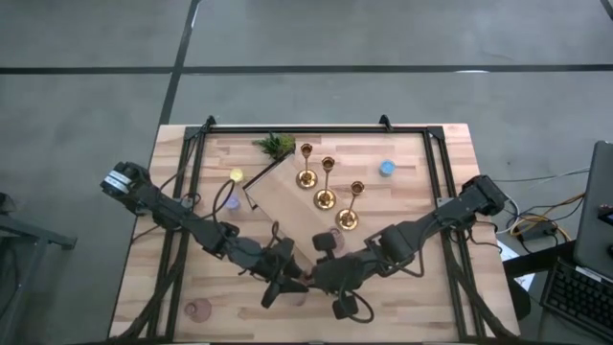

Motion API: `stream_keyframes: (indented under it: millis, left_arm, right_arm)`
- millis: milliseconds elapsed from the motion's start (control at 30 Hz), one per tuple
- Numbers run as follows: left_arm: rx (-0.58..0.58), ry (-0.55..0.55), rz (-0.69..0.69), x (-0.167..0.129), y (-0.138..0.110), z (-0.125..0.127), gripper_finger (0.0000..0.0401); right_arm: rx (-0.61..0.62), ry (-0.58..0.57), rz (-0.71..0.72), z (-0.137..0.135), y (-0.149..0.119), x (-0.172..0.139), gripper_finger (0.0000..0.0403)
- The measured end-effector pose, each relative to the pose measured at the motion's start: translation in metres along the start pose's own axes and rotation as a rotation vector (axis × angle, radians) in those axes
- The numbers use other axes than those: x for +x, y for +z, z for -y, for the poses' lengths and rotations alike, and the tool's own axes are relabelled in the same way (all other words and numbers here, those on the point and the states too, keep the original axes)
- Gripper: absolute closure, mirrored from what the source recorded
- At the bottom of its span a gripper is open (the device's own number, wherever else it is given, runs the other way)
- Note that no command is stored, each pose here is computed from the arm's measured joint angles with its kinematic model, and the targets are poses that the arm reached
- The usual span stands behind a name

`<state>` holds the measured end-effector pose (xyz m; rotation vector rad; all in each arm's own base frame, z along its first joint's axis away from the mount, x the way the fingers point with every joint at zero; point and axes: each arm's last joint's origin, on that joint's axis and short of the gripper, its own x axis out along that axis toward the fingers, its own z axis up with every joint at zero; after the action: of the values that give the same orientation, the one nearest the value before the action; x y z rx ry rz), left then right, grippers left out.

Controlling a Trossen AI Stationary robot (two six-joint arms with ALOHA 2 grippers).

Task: Pick & Place candle stick holders
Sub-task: Put the right pink glass candle holder on the shelf aligned with the other pink glass candle holder

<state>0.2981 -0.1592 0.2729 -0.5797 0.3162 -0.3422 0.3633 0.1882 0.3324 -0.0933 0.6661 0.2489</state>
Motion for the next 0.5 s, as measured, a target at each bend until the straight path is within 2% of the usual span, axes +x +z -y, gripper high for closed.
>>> stream_keyframes:
  millis: [300, 500]
  left_arm:
    - [0.052, -0.013, -0.006, 0.000, -0.001, 0.001, 0.0268]
    - [0.120, -0.014, 0.020, -0.002, 0.003, 0.003, 0.0268]
  right_arm:
    - [0.037, 0.002, -0.013, -0.004, 0.006, -0.010, 0.0245]
    - [0.057, 0.016, -0.041, -0.012, 0.014, -0.027, 0.0214]
